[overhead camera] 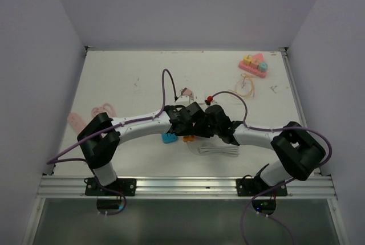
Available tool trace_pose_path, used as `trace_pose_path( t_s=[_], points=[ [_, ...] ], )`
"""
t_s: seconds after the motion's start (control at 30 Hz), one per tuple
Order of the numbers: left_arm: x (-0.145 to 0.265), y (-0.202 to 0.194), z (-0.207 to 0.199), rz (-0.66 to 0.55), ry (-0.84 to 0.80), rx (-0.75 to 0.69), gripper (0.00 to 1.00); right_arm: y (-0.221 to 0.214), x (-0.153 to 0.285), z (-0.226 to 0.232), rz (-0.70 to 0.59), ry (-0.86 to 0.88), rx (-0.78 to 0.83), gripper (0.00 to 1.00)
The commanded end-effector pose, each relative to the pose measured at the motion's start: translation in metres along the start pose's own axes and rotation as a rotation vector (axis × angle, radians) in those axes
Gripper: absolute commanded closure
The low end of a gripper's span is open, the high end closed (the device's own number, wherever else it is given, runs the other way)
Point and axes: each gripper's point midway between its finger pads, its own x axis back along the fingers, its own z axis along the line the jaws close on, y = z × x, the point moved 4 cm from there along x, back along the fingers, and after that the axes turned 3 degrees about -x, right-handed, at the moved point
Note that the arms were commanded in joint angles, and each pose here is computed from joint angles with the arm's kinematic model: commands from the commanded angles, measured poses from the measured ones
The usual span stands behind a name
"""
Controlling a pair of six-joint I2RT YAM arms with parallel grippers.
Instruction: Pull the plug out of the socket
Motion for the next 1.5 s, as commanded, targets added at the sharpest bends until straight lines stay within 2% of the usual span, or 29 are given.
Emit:
trace_pose_path(
  t_s=[0.0,0.53,0.77,0.9,1.0,1.1,1.47],
  points=[
    [0.058,0.041,-0.026,-0.126,-0.176,0.07,1.0,-0.047,0.007,-0.087,0.166,-0.396,0.027,0.73],
    [0.103,0.07,-0.013,-0.227,-0.244,0.142,1.0,-0.05,0.006,-0.097,0.184,-0.48,0.014,0.75],
    [0.088,0.062,-0.013,-0.177,-0.234,0.124,1.0,-0.05,0.003,-0.1,0.197,-0.508,0.018,0.75],
    [0.066,0.053,-0.013,-0.143,-0.197,0.109,1.0,-0.049,0.006,-0.102,0.184,-0.523,0.017,0.76],
    [0.043,0.039,-0.022,-0.082,-0.215,0.104,1.0,-0.048,0.008,-0.103,0.173,-0.535,0.013,0.76],
    [0.038,0.036,-0.037,-0.042,-0.262,0.095,1.0,-0.047,0.009,-0.105,0.172,-0.551,0.011,0.76],
    [0.077,0.093,-0.055,-0.167,-0.319,0.136,1.0,-0.051,0.01,-0.115,0.18,-0.622,-0.005,0.76]
  ],
)
